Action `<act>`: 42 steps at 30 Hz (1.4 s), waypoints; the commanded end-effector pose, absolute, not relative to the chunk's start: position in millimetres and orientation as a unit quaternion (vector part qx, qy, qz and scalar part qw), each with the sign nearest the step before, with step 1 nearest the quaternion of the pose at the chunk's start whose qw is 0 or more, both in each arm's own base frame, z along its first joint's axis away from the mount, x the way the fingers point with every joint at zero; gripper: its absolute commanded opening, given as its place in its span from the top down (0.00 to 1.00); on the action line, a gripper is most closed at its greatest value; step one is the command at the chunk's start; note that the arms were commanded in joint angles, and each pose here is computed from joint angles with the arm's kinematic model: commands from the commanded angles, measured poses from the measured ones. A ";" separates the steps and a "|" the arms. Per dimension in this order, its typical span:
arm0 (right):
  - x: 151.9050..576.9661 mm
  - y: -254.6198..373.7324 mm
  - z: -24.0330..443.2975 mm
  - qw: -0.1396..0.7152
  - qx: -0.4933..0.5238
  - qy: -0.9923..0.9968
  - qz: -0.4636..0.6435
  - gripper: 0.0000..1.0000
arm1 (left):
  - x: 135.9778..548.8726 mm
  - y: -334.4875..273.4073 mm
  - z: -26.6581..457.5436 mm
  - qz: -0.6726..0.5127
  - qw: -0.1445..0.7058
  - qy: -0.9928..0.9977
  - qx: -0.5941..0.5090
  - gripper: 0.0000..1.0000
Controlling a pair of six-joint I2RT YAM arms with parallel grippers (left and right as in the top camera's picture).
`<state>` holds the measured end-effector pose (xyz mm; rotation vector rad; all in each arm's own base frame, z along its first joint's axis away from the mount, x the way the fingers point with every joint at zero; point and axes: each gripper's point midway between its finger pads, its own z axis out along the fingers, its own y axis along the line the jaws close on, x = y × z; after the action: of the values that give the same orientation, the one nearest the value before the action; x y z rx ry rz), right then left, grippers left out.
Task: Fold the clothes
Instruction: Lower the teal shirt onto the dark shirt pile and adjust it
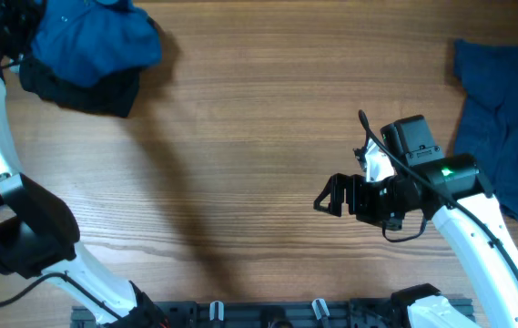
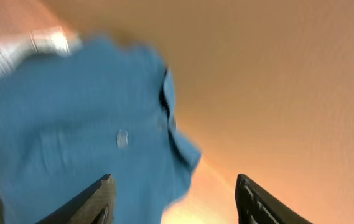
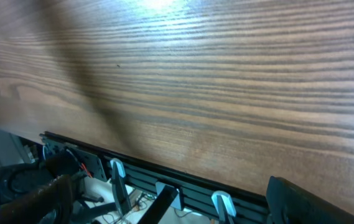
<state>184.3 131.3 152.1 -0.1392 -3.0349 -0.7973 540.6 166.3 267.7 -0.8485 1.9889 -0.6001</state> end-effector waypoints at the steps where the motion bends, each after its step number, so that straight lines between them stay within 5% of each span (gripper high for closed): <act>1: 188.2 129.4 155.5 -0.018 -0.034 -0.967 -0.250 0.00 | 546.8 202.2 265.9 -0.145 0.474 0.790 -0.360 0.27; 7: 188.7 129.4 155.6 -0.019 -0.032 -0.967 -0.250 0.00 | 574.7 216.9 230.9 -0.109 0.488 0.784 -0.369 0.04; 21: 188.7 129.4 155.6 -0.019 -0.033 -0.967 -0.250 0.00 | 611.5 201.3 50.9 0.038 0.406 0.872 -0.271 0.00; 25: 187.4 129.0 155.3 -0.016 -0.034 -0.968 -0.249 0.00 | 613.6 214.9 82.9 0.070 0.437 0.851 -0.283 0.00; 35: 189.7 129.6 155.7 -0.022 -0.031 -0.967 -0.251 0.00 | 601.4 200.4 287.5 0.058 0.592 0.758 -0.266 0.00; 42: 191.1 130.1 156.1 -0.028 -0.019 -0.967 -0.251 0.00 | 600.9 165.7 256.3 0.036 0.542 0.796 -0.267 0.00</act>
<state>188.3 132.3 152.8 -0.1190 -3.0523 -0.8104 592.6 185.6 301.6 -0.6200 1.7834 0.1004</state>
